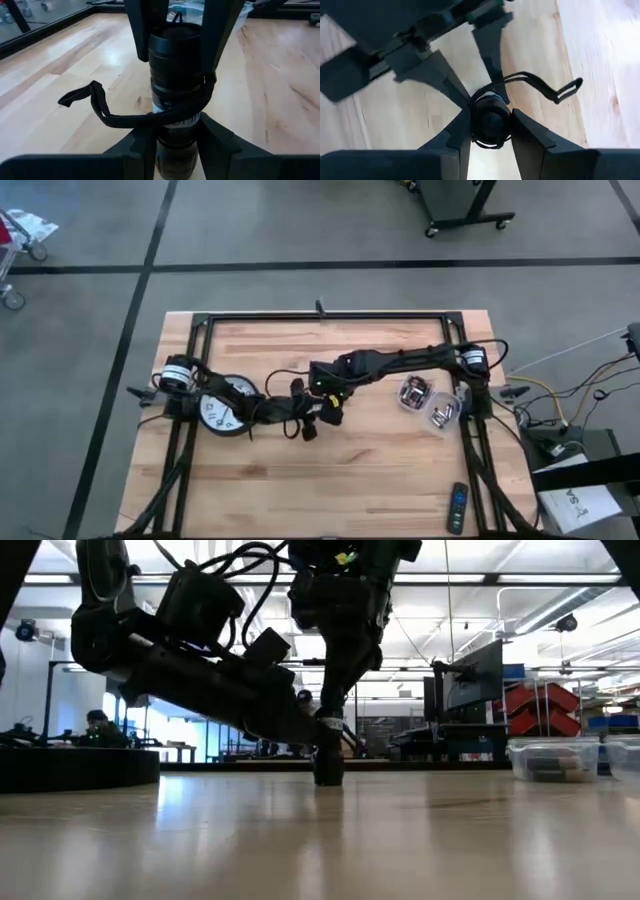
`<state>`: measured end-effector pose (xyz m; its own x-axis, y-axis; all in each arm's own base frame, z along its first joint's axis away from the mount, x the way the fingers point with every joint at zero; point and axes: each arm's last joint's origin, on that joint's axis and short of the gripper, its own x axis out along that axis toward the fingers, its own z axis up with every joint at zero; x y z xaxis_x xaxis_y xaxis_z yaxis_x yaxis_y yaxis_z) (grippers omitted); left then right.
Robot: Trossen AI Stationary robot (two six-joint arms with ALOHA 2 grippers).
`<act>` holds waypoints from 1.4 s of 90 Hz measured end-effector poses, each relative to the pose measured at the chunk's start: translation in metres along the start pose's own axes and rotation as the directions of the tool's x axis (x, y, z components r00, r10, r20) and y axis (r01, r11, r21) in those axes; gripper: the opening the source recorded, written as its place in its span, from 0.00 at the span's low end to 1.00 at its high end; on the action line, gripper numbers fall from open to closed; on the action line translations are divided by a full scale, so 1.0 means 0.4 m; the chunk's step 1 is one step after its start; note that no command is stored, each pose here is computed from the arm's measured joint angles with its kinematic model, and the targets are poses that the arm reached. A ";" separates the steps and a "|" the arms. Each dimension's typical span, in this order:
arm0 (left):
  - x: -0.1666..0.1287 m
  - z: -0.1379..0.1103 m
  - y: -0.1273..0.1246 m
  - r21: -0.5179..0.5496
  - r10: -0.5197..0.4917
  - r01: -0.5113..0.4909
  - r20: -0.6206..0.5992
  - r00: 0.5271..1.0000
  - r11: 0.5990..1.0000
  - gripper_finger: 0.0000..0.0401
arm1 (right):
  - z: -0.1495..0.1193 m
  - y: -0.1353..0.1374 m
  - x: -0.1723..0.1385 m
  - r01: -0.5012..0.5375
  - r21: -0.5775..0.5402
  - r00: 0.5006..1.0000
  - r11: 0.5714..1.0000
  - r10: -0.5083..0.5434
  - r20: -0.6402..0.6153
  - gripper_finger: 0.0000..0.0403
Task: Insert battery
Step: Open the black flashlight battery compartment
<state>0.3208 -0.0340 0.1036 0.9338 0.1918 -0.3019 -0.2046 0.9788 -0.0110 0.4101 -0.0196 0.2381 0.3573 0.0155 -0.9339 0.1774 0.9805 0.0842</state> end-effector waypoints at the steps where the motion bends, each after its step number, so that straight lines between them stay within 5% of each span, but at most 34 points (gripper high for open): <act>1: -0.001 0.001 0.000 0.001 -0.004 0.004 0.000 1.000 1.000 0.23 | 0.000 0.000 0.000 -0.001 -0.010 1.000 1.000 0.001 0.000 0.23; 27: -0.013 0.013 -0.007 -0.005 -0.106 0.106 -0.042 0.993 0.994 0.23 | -0.003 0.015 0.000 -0.093 -0.274 0.996 0.957 0.091 -0.018 0.22; 62: -0.045 0.044 -0.021 -0.001 -0.353 0.355 -0.106 0.930 0.935 0.23 | -0.018 0.092 0.002 -0.158 -0.698 0.983 0.698 0.180 -0.043 0.23; 96: -0.058 0.048 -0.035 -0.037 -0.583 0.584 -0.141 0.800 0.811 0.23 | -0.033 0.208 -0.005 -0.076 -0.875 0.984 0.478 0.180 0.014 0.22; 126: -0.060 0.055 -0.011 -0.141 -0.791 0.779 -0.141 0.595 0.611 0.23 | -0.061 0.325 -0.015 0.120 -0.971 0.988 0.206 0.071 0.137 0.22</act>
<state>0.3057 -0.0412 0.1317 0.6763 -0.6705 -0.3050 0.5609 0.7372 -0.3767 0.4086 0.1126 0.2462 0.4912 0.0586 -0.8691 -0.8112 0.3941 -0.4319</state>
